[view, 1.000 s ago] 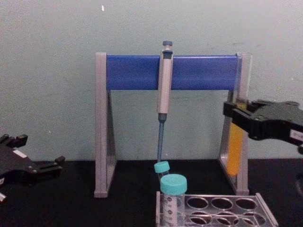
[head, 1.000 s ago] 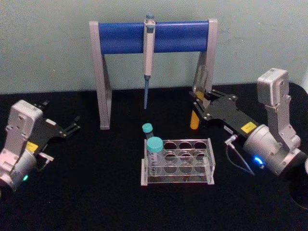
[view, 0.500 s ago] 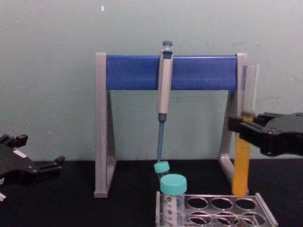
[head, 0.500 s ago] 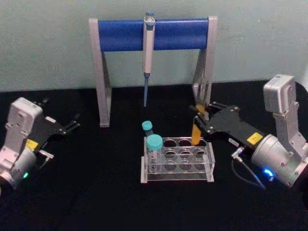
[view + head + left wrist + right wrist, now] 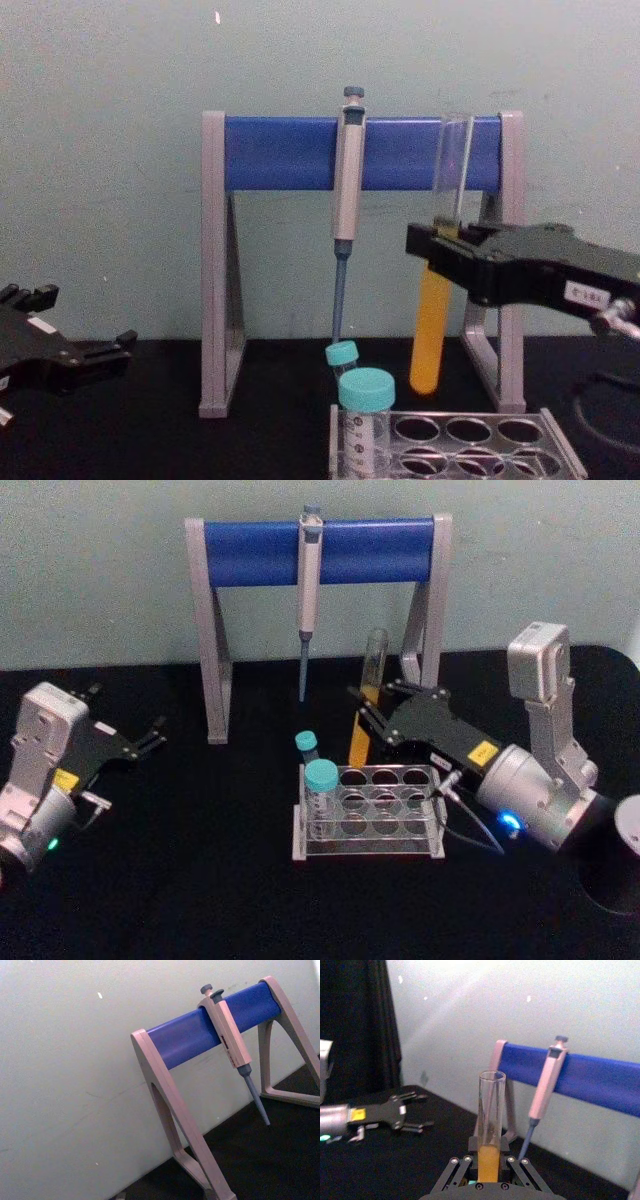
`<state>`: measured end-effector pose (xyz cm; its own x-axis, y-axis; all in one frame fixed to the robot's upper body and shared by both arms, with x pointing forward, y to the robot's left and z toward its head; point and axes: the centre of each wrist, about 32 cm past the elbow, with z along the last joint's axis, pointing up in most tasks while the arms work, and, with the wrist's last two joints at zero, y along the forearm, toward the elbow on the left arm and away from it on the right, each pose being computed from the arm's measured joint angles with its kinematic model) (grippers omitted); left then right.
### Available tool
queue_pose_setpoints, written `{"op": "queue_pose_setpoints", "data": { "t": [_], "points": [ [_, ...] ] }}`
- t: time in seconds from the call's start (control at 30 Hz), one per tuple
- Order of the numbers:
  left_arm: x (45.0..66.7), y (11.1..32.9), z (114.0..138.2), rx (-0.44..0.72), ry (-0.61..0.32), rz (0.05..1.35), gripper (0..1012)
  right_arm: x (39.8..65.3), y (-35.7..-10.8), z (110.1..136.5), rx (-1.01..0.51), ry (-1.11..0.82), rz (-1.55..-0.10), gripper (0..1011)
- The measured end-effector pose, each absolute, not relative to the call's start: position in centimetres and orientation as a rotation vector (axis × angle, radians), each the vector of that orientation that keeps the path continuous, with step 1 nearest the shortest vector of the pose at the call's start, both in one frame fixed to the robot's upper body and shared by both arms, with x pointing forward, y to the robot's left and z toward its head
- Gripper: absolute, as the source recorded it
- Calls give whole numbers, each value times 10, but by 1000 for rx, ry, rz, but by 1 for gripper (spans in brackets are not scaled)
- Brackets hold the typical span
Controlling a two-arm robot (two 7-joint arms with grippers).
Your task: Pick up the test tube from the test tube rack, shake it, then place it back into the test tube rack.
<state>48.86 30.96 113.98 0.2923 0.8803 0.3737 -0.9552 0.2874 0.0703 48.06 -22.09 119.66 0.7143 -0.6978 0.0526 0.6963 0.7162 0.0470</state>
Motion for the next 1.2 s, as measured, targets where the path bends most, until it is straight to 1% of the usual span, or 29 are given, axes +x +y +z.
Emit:
{"op": "queue_pose_setpoints", "data": {
  "t": [0.23, 0.5, 1.2],
  "points": [
    [489, 310, 1140, 304, -285, 1248, 1001, 491, -221, 1194, 35, -93, -835, 223],
    [489, 310, 1140, 304, -285, 1248, 1001, 491, -225, 1193, 30, -96, -878, 223],
    [489, 310, 1140, 304, -285, 1248, 1001, 490, -225, 1195, 27, -94, -888, 223]
  ]
}}
